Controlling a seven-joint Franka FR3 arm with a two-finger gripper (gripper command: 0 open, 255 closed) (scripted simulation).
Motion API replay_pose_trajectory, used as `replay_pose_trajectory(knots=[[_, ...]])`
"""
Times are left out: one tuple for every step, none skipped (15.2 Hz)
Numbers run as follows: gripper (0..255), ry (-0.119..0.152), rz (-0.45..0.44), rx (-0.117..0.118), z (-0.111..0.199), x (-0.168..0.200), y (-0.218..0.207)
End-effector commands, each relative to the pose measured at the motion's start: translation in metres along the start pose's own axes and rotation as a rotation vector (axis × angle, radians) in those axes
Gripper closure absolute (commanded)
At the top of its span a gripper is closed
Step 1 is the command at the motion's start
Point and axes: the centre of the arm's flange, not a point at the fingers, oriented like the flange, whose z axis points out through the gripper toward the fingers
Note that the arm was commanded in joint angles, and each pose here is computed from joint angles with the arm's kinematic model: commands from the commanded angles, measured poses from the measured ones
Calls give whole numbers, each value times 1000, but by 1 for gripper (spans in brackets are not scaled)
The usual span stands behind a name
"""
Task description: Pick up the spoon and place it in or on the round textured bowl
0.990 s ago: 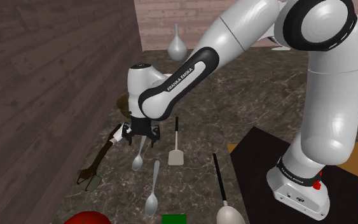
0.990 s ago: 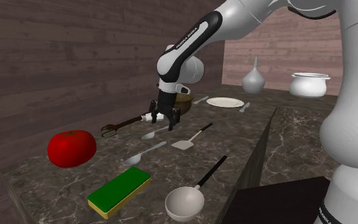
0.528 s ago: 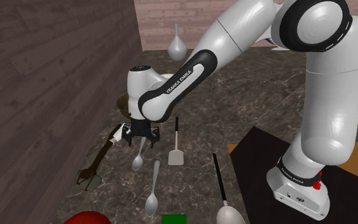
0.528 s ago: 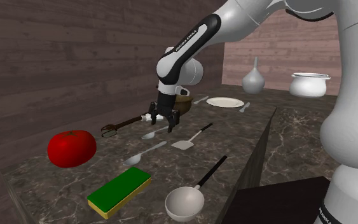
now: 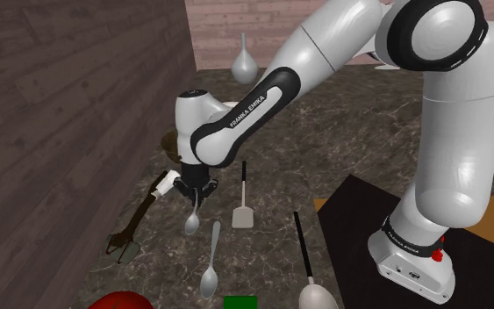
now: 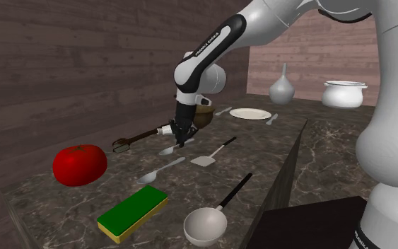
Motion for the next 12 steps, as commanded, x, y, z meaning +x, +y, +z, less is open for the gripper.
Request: replay_pose_trajectory(knots=[[255,1,-1,22,2,0,-2],[255,1,-1,22,3,0,-2],[255,1,-1,22,1,0,-2],[255,1,-1,22,-4,-1,-3],[255,1,-1,22,-9,-2,-3],[255,1,-1,22,-14,-3,-4],[255,1,-1,22,-19,-3,-5],[255,1,-1,22,-24,-4,-5],[255,1,-1,22,-30,-5,-6],[255,1,-1,22,-35,-6,-7],[255,1,-1,22,-40,-6,-7],[255,1,-1,22,-45,-7,-8]])
